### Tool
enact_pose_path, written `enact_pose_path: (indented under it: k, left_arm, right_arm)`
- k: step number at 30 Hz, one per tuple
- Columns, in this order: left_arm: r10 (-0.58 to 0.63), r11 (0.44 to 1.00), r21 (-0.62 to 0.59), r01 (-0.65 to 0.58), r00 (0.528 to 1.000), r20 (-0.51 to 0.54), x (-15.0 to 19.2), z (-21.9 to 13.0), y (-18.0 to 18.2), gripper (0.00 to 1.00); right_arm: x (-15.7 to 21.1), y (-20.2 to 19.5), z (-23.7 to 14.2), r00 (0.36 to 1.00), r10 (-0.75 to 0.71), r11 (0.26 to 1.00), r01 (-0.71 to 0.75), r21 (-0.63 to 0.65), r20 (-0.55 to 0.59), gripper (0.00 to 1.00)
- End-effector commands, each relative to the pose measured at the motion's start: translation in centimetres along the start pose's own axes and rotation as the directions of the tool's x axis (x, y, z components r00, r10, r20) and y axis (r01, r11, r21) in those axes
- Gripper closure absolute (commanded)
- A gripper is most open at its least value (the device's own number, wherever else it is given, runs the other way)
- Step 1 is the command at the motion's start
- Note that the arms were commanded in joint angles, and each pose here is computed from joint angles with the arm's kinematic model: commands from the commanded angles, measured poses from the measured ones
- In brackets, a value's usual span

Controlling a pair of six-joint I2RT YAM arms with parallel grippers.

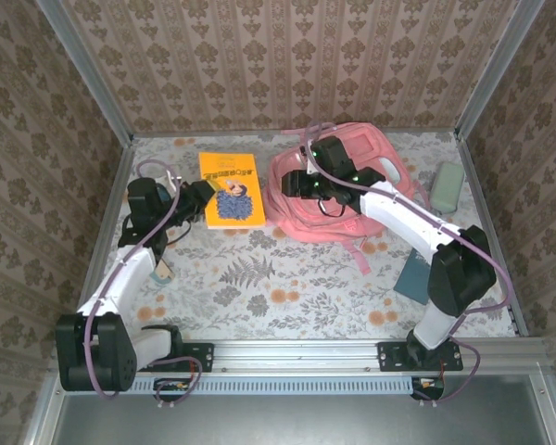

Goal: Pack the student bag

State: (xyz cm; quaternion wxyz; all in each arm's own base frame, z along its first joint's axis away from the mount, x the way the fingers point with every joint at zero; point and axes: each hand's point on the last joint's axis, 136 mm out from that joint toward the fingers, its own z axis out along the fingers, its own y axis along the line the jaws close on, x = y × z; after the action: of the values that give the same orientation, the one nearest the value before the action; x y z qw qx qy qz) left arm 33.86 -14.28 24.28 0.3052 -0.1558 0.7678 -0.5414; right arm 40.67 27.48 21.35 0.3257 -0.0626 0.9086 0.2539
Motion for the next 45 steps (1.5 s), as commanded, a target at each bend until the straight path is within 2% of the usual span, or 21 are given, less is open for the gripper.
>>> enact_pose_path:
  k: [1, 8, 19, 22, 24, 26, 27, 38, 45]
  left_arm:
    - [0.100, 0.995, 0.014, -0.101, 0.995, 0.023, -0.7, -0.9, -1.7, 1.00]
    - [0.096, 0.995, 0.000, -0.096, 0.995, 0.022, -0.5, -1.2, -1.4, 1.00]
    - [0.136, 0.988, -0.074, -0.133, 0.989, 0.048, -0.9, -2.6, -1.2, 1.00]
    - [0.133, 0.989, -0.075, -0.129, 0.990, 0.046, -0.9, -2.6, -1.1, 1.00]
    - [0.134, 0.989, -0.076, -0.130, 0.990, 0.046, -0.9, -2.7, -1.0, 1.00]
    - [0.141, 0.987, -0.080, -0.137, 0.989, 0.045, -0.9, -2.8, -0.9, 1.00]
    - [0.141, 0.987, -0.081, -0.137, 0.989, 0.043, -0.9, -2.8, -0.8, 1.00]
    - [0.141, 0.985, -0.107, -0.135, 0.989, 0.050, -1.4, -3.1, 0.2, 1.00]
    - [0.094, 0.992, -0.088, -0.088, 0.993, 0.068, -1.7, -1.8, 1.4, 1.00]
  right_arm:
    - [1.6, -4.9, 1.3, 0.978, -0.159, 0.949, 0.189, 0.253, -0.131, 0.48]
    - [2.5, -8.6, 5.5, 0.929, -0.260, 0.858, 0.348, 0.378, -0.264, 0.46]
    - [5.0, -9.8, 10.0, 0.869, -0.323, 0.794, 0.465, 0.392, -0.376, 0.40]
    - [5.8, -10.0, 10.6, 0.853, -0.332, 0.778, 0.489, 0.395, -0.403, 0.50]
    - [6.1, -9.8, 10.4, 0.853, -0.323, 0.785, 0.483, 0.387, -0.409, 0.70]
    - [5.9, -8.8, 9.8, 0.862, -0.321, 0.804, 0.467, 0.370, -0.392, 0.94]
    - [5.7, -8.2, 9.5, 0.867, -0.322, 0.810, 0.460, 0.364, -0.380, 1.00]
    - [-0.4, 0.2, 2.1, 0.952, -0.279, 0.930, 0.301, 0.211, -0.127, 1.00]
    - [-2.8, 4.1, -1.8, 0.982, -0.180, 0.980, 0.183, 0.071, -0.053, 1.00]
